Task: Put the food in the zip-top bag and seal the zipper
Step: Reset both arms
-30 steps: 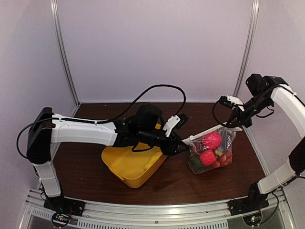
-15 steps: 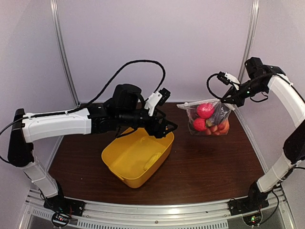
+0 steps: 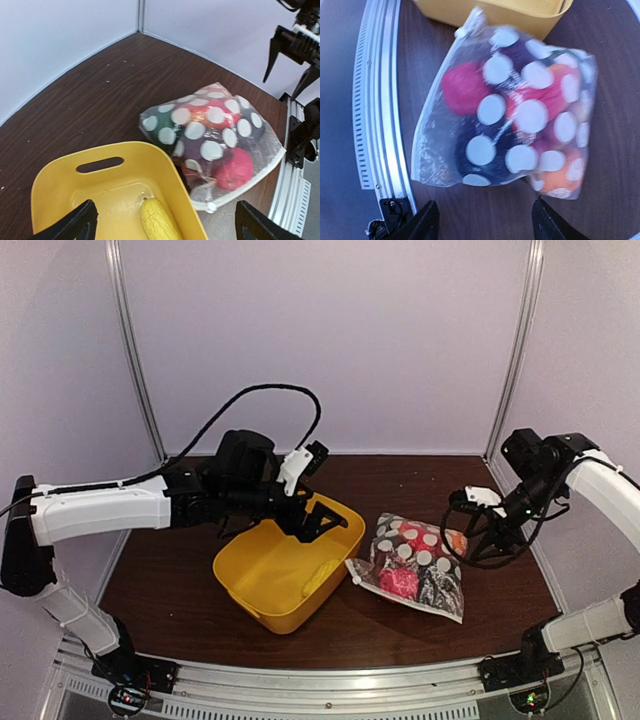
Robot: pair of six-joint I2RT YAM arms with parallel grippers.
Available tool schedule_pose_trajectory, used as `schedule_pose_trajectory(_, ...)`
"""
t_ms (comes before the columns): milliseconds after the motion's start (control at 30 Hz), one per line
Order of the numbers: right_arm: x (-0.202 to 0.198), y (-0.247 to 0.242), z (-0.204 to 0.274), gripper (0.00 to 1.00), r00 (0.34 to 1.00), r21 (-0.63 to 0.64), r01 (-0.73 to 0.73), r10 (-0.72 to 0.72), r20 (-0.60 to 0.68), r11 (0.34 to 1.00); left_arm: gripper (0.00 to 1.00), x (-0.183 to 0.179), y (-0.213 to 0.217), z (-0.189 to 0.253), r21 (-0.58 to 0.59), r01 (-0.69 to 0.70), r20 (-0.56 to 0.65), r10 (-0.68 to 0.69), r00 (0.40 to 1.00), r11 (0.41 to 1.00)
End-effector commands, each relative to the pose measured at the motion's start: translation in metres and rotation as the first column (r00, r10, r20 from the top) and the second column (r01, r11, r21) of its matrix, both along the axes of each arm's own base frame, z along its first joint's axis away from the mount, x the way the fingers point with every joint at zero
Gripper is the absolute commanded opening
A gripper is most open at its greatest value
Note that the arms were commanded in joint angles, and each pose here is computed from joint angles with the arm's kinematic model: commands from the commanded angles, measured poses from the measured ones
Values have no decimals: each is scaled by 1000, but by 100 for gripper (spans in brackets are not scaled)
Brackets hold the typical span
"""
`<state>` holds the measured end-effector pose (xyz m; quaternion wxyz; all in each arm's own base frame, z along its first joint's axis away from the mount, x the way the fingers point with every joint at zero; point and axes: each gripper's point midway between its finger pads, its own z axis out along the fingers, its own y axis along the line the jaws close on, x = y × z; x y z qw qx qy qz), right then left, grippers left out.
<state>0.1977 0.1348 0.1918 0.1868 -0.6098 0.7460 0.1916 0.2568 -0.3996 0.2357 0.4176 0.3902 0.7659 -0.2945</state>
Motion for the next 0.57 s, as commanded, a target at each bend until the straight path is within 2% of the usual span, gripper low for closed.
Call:
schedule_pose_trajectory(0,17,-5,76,71,976,124,135,-153,157,983,98,36,49,27,-13,-198,50,199,979,980)
schedule_pose_trajectory(100,57,-11,106,84,893,248,342,-396,213,906,98,58,90,43,15,-367,124,363,924,930)
schedule_pose_trajectory(133,73,-17,111,97,846,288,409,-479,236,866,98,63,106,52,16,-424,152,417,896,906)
schedule_pose_trajectory(200,100,-35,123,100,710,360,536,-639,296,763,98,72,139,65,19,-548,219,532,818,836)
schedule_pose_trajectory(267,122,-62,147,100,494,484,645,-806,325,591,98,76,167,80,11,-635,286,606,742,773)
schedule_pose_trajectory(300,126,-72,156,100,414,533,666,-853,319,522,97,77,178,86,9,-658,308,624,718,753)
schedule_pose_trajectory(333,127,-77,165,100,366,575,662,-877,311,481,98,76,189,92,0,-681,324,644,693,733)
schedule_pose_trajectory(400,126,-80,178,99,321,635,643,-904,283,427,98,76,205,98,-15,-706,329,670,665,708)
schedule_pose_trajectory(533,130,-79,173,100,302,671,650,-931,204,357,98,74,210,91,-26,-705,332,671,663,709)
